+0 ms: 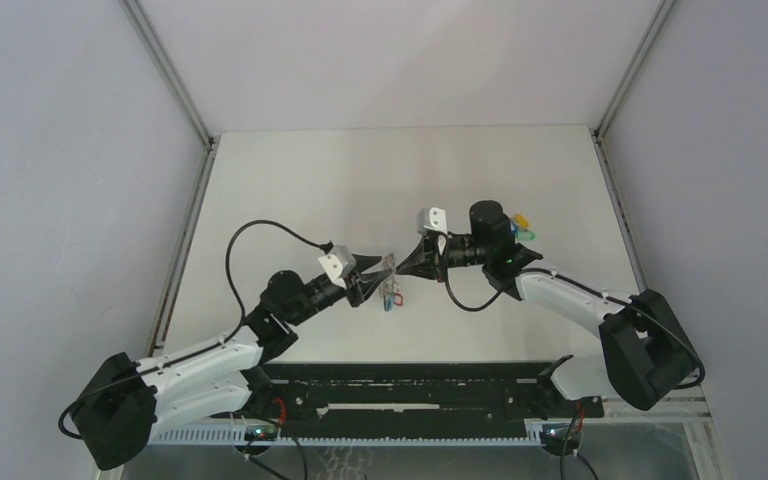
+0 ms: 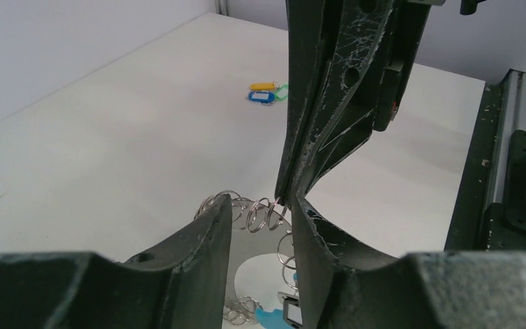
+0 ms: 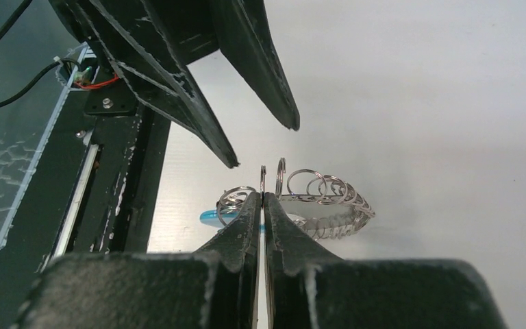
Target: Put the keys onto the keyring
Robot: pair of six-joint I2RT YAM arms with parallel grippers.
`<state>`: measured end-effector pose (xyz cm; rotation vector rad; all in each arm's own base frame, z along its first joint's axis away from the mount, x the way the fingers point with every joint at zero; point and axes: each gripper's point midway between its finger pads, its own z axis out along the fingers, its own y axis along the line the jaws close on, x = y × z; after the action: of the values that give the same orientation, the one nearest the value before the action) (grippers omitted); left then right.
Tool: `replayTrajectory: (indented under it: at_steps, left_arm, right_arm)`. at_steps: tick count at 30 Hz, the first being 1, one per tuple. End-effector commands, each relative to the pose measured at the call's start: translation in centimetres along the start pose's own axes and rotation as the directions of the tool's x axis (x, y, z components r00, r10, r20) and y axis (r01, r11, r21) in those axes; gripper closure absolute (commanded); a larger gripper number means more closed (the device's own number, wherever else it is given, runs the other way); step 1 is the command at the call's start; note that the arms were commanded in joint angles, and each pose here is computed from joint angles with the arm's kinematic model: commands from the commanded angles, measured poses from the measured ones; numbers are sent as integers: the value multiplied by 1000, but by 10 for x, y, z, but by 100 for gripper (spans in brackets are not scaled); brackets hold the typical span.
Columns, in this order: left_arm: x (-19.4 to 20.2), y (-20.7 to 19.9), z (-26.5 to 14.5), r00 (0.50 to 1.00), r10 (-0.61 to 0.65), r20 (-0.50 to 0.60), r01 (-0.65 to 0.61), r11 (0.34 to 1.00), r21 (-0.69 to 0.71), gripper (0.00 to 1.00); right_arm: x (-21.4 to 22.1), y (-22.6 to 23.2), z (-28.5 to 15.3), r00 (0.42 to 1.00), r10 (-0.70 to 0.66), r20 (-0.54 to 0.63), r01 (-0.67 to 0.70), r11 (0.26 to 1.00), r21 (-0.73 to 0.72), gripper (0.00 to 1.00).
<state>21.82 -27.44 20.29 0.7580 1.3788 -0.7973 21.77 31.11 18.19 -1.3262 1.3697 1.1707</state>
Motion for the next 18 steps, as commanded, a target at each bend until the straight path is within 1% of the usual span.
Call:
replayTrajectory:
  at_steps: [1, 3, 6, 8, 10, 11, 13, 18]
  left_arm:
    - [-8, 4, -9, 998, -39, 53, 41, 998, -38, 56]
    - [-6, 7, -13, 996, -68, 55, 71, 995, -65, 49]
    - [-3, 4, -16, 996, -84, 42, 86, 995, -50, 47]
    - [2, 3, -16, 997, -79, 18, 79, 997, -24, 49]
    - [2, 2, -15, 997, -79, 9, 79, 997, 12, 57]
    - [1, 1, -15, 997, -79, 10, 78, 996, 36, 59]
    - [-1, 2, -12, 998, -54, 13, 53, 996, 68, 60]
    - [2, 1, -1, 999, 21, -33, -17, 992, 121, 60]
  right_arm:
    - [-25, -8, -2, 996, -88, 30, 87, 995, 42, 100]
    - [-24, -9, -2, 995, -95, 25, 94, 994, 49, 100]
    - [-25, -10, -3, 994, -105, 24, 104, 993, 52, 100]
    - [-24, -10, -3, 993, -114, 21, 113, 992, 50, 100]
    - [-23, -10, -2, 994, -112, 12, 111, 993, 42, 100]
    - [-24, -10, -2, 994, -111, 8, 111, 993, 36, 100]
    - [-24, -10, -1, 993, -114, 3, 114, 993, 29, 100]
    - [-28, -8, -1, 992, -130, 5, 130, 991, 14, 100]
